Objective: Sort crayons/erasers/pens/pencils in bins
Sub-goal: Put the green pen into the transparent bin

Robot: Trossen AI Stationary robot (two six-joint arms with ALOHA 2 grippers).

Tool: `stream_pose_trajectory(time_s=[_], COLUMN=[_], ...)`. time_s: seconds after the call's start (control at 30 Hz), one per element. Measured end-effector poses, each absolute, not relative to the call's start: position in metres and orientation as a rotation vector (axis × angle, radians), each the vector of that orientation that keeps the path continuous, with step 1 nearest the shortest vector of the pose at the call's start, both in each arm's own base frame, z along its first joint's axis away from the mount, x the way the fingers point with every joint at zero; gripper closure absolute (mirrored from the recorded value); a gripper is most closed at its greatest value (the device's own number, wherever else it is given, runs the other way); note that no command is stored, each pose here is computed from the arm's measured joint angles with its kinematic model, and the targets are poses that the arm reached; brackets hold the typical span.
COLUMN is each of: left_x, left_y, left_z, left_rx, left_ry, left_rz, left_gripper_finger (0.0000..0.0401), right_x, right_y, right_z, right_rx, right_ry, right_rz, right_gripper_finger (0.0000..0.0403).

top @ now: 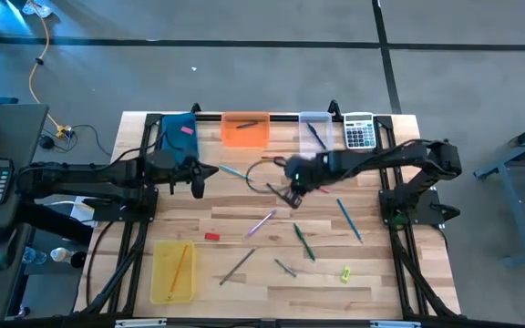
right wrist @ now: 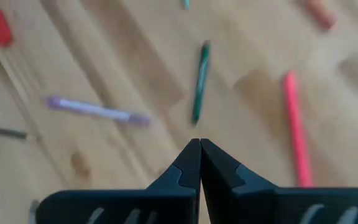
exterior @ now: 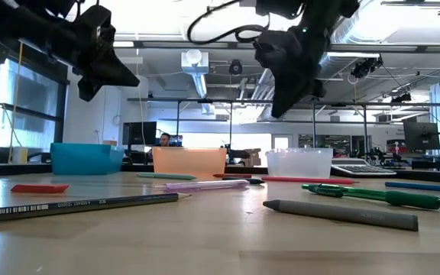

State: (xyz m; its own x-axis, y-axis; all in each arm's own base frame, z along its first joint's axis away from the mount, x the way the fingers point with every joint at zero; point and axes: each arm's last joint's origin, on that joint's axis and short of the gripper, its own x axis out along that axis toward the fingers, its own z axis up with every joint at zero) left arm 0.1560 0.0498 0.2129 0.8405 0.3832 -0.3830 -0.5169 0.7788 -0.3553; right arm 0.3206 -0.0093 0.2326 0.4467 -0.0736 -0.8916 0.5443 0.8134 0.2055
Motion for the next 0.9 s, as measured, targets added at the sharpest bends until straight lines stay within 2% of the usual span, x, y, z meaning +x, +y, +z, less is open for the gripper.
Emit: stream_pose_trajectory(time_s=[0.23,0.37,0.57,0.9], left_x=[0.157,0.155,0.154,0.152], left_y=[0.054,0.058,0.064,0.067], left_z=[0.219,0.219,0.219,0.218], left_rx=[-0.366,-0.334,-0.308,-0.324], left_ry=[0.255,0.265,0.272,0.270], left_rz=[0.486,0.487,0.466,0.481], left_gripper_finger=[0.0401,0.0401,0.0401,0.0401], right_x=[0.311,0.306,0.307,0.313], right_y=[0.051,0.079,0.107,0.116], right_z=[0.216,0.207,0.180,0.143], right_rx=[0.739,0.822,0.837,0.817], right_ry=[1.100,1.126,1.192,1.273], right_rz=[-0.472,-0.543,-0.613,-0.679], right_gripper_finger=[0.0390,0.0347,0.0286,0.0277])
